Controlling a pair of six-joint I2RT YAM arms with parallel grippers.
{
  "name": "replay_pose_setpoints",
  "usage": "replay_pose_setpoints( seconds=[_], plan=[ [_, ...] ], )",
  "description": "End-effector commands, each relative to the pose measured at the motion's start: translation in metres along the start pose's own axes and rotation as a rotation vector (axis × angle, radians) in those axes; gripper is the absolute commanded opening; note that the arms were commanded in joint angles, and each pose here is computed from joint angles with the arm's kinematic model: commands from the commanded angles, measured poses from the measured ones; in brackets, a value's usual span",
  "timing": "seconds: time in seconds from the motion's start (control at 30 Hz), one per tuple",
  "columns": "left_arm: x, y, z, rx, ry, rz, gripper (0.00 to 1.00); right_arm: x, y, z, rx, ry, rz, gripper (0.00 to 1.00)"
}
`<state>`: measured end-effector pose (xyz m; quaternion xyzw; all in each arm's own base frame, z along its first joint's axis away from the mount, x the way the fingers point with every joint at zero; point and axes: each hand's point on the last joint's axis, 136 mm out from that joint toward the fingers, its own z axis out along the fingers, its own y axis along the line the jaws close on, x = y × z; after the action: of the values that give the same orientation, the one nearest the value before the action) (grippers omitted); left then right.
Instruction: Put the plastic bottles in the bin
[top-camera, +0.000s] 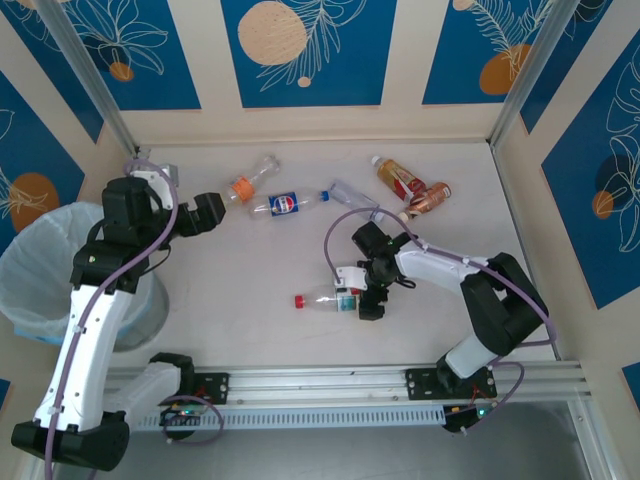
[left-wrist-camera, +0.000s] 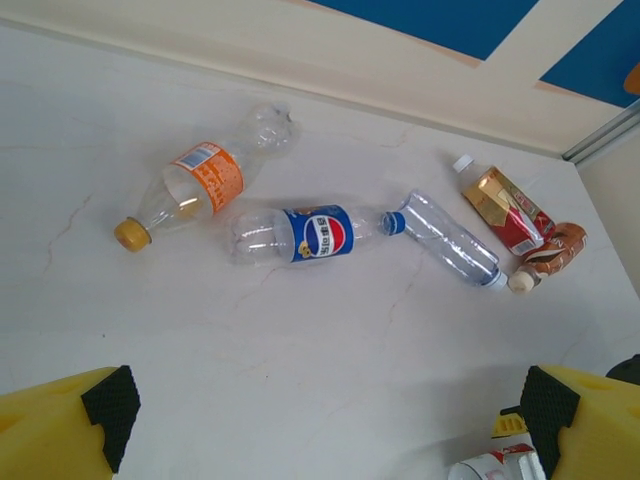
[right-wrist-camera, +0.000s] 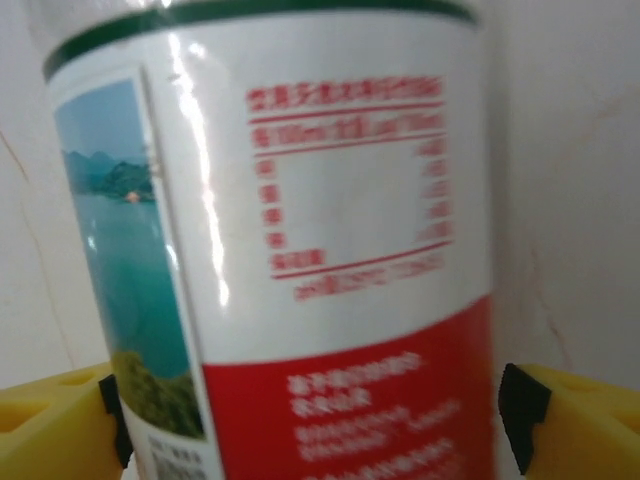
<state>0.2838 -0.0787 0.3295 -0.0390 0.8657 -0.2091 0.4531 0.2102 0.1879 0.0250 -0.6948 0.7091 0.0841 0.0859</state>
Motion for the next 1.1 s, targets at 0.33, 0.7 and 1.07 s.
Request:
replay_pose_setpoints(
  seconds=[0.33, 0.7, 1.07],
  plan=[
    [0.002, 0.003, 0.007, -0.013, -0.013, 0.019, 0.99, 0.001, 0.008, 0.012, -0.022, 0.016, -0.040, 0.81],
    [0.006, 0.007, 0.013, -0.023, -0.006, 0.011, 0.99, -0.001, 0.014, 0.013, -0.052, 0.004, 0.014, 0.62],
    [0.014, -0.007, 0.032, 0.083, 0.032, -0.054, 0.99, -0.020, 0.002, 0.003, -0.022, -0.093, 0.098, 0.51]
  ],
)
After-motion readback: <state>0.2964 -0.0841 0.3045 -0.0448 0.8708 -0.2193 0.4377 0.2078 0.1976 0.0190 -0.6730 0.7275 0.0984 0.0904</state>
